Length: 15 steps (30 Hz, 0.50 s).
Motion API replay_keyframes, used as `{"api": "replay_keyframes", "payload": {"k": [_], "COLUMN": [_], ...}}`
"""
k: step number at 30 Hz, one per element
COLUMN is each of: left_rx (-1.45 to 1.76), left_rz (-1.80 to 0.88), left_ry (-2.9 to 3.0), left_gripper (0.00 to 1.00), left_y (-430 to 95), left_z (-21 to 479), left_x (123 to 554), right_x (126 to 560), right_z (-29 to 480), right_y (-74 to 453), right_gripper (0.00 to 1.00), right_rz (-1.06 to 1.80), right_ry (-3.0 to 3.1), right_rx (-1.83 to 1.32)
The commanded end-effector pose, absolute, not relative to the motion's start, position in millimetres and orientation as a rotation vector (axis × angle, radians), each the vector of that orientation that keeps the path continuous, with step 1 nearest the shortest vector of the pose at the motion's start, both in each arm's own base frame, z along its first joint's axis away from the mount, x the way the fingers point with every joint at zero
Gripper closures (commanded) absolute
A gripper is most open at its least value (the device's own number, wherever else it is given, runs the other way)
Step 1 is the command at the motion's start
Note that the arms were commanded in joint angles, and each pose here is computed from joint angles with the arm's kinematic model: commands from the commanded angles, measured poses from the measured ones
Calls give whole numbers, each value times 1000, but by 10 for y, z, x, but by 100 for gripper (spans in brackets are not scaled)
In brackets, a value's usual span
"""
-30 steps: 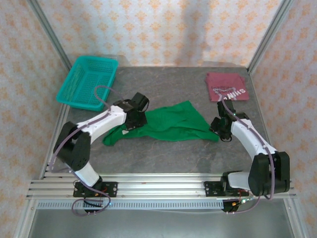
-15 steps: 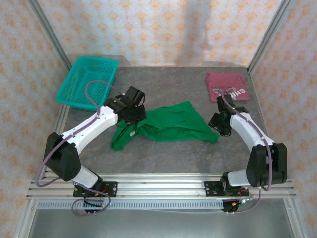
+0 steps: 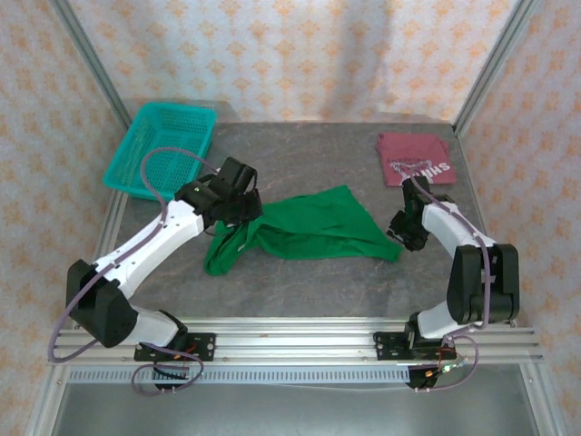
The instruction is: Fold and stack the t-shirts
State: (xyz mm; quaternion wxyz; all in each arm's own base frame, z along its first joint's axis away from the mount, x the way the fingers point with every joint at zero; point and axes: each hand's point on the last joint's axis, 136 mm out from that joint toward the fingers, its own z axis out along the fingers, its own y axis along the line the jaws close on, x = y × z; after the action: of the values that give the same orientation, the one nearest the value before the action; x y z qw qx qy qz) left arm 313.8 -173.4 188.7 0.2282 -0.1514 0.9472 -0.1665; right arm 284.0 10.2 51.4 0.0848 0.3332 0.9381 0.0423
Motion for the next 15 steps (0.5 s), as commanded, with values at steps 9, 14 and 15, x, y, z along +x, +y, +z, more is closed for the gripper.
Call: {"api": "replay_keyframes", "payload": {"k": [9,14,15], "left_rx": [-401,-401,-399], "left_rz": [-479,-476,-477], "left_ry": [2599,2595,2594], "left_gripper": [100,100,100], "left_y": [-1697,-1694,-1695], "left_z": [1970,1968,1975], "left_x": [3086,3095,3097], "right_x": [2673,2659,2671], "right_z": [263,163,154], "right_y": [118,111,118], "right_gripper": [66,66,66], "right_rz": [110,105,108], "right_ry": [2860,2854,2855], "right_rx": [1102,1127,1128]}}
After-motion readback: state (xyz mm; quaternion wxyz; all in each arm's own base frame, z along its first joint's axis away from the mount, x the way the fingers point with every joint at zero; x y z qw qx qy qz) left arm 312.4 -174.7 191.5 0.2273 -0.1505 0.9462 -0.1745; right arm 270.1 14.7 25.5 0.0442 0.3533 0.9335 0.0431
